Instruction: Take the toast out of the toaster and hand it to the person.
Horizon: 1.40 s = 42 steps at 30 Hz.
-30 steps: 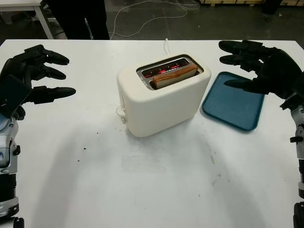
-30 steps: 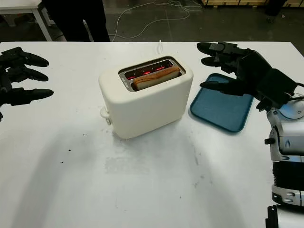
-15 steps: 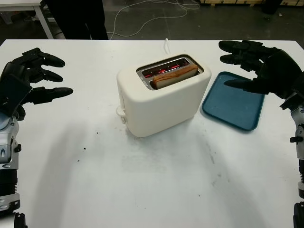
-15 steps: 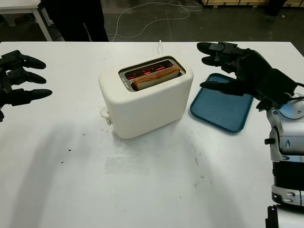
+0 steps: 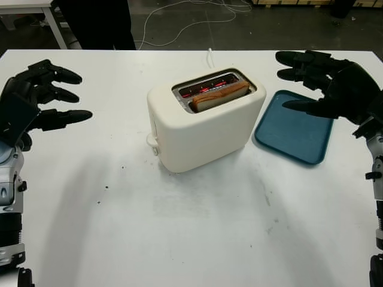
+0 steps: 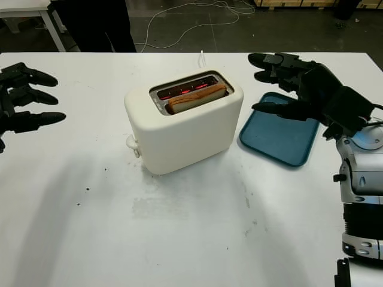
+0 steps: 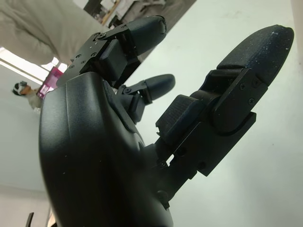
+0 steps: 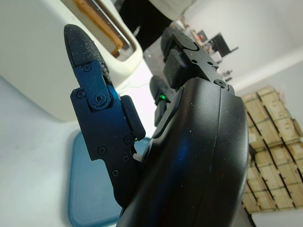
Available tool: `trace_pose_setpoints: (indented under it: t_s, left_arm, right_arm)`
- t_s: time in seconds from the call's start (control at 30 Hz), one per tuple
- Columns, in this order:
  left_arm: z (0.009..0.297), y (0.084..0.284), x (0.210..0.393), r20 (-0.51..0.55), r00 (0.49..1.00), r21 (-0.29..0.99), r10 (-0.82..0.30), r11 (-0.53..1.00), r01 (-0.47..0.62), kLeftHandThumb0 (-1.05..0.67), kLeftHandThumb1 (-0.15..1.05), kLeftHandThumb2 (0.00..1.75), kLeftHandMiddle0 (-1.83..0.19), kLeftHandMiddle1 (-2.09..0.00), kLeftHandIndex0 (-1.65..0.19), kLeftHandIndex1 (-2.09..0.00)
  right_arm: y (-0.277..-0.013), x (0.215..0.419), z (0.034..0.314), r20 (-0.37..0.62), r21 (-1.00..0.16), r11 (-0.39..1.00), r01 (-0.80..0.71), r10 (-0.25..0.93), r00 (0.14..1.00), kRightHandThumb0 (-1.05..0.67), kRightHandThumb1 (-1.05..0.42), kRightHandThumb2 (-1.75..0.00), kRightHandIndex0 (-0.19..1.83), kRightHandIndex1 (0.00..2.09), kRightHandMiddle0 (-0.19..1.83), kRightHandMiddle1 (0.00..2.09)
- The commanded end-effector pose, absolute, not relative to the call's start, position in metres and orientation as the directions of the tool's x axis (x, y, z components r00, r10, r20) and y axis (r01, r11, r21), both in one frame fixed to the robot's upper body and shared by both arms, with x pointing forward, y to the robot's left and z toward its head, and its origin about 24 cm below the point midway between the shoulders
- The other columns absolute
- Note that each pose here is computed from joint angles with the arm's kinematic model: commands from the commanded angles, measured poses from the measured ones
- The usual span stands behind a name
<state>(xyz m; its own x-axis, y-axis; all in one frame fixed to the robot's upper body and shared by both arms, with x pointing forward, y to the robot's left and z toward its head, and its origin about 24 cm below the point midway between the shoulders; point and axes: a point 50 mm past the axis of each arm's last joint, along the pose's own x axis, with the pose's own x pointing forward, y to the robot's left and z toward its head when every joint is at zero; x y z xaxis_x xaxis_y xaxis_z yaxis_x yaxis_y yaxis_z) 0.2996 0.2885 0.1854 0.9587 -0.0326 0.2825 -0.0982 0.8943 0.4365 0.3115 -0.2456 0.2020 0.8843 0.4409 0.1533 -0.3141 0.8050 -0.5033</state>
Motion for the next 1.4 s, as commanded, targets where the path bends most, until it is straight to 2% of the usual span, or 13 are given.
trace_pose_setpoints:
  t_s: [0.0,0.63,1.37]
  left_arm:
    - [0.190,0.286,0.298,0.303,0.952,0.445,-0.052,0.890,-0.093,-1.05,0.50,0.00,-0.52,-1.16,-0.50,-1.07]
    - [0.196,0.276,0.293,0.304,0.948,0.449,-0.092,0.892,-0.058,-1.05,0.49,0.00,-0.50,-1.16,-0.50,-1.04]
    - [0.196,0.275,0.293,0.308,0.947,0.445,-0.098,0.894,-0.052,-1.05,0.50,0.00,-0.49,-1.17,-0.50,-1.03]
  right_arm:
    - [-0.246,0.312,0.201,0.158,-0.506,0.805,-0.311,0.441,0.883,-0.67,-0.81,0.00,0.13,0.62,0.43,0.01]
    - [-0.244,0.312,0.202,0.164,-0.500,0.806,-0.317,0.448,0.879,-0.66,-0.81,0.00,0.12,0.64,0.43,0.00]
    - [-0.243,0.313,0.202,0.172,-0.490,0.810,-0.321,0.451,0.876,-0.66,-0.80,0.00,0.12,0.64,0.43,0.01]
